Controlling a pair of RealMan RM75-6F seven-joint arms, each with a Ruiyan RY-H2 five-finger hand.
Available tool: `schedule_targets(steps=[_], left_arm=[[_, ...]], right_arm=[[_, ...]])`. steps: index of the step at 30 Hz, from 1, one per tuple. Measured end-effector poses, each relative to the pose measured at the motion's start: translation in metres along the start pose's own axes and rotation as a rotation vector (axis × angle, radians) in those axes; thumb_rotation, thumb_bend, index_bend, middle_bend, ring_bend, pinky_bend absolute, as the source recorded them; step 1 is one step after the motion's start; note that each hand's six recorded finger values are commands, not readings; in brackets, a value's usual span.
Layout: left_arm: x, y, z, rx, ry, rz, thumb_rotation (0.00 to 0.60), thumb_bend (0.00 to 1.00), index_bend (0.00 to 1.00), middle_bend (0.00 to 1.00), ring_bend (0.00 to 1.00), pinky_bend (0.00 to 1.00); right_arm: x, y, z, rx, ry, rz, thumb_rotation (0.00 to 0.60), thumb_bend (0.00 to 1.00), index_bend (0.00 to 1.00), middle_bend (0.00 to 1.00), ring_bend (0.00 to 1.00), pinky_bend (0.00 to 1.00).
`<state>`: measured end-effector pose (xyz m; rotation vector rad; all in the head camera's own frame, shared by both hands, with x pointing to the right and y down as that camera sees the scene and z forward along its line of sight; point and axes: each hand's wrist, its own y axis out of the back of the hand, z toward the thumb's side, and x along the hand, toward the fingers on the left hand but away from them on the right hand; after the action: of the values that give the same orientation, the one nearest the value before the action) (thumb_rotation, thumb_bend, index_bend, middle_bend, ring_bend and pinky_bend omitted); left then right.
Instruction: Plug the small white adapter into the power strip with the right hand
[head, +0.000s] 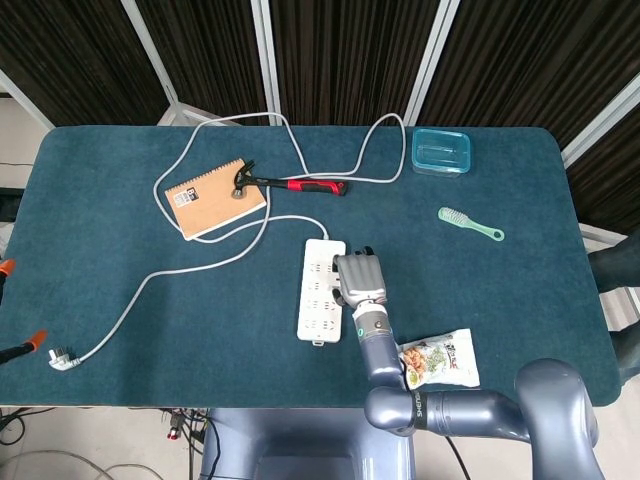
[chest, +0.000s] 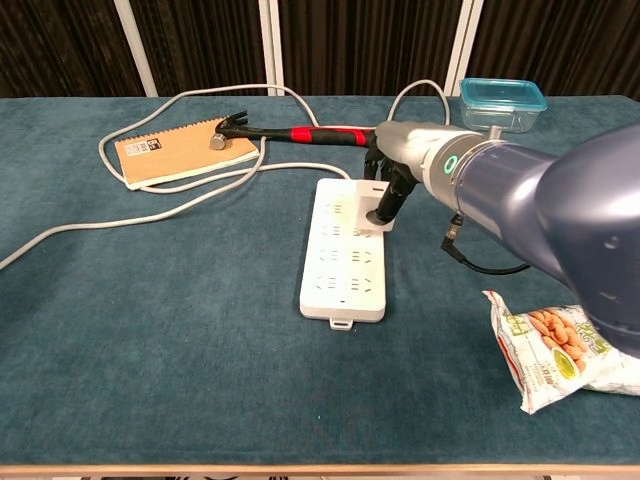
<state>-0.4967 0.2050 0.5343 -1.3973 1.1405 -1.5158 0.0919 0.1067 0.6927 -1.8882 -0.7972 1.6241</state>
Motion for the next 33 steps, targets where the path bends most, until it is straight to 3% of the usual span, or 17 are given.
schedule_targets(steps=[33], left_arm=[[-0.0003, 0.0004, 0.0001, 0.0, 0.002, 0.004, 0.6, 0.07, 0.09, 0.0, 0.0, 0.0]], right_arm=[[-0.0032, -0.0054, 0.0061, 0.013, 0.011, 0.024, 0.6, 0.56, 0.61, 0.53, 0.35, 0.17]])
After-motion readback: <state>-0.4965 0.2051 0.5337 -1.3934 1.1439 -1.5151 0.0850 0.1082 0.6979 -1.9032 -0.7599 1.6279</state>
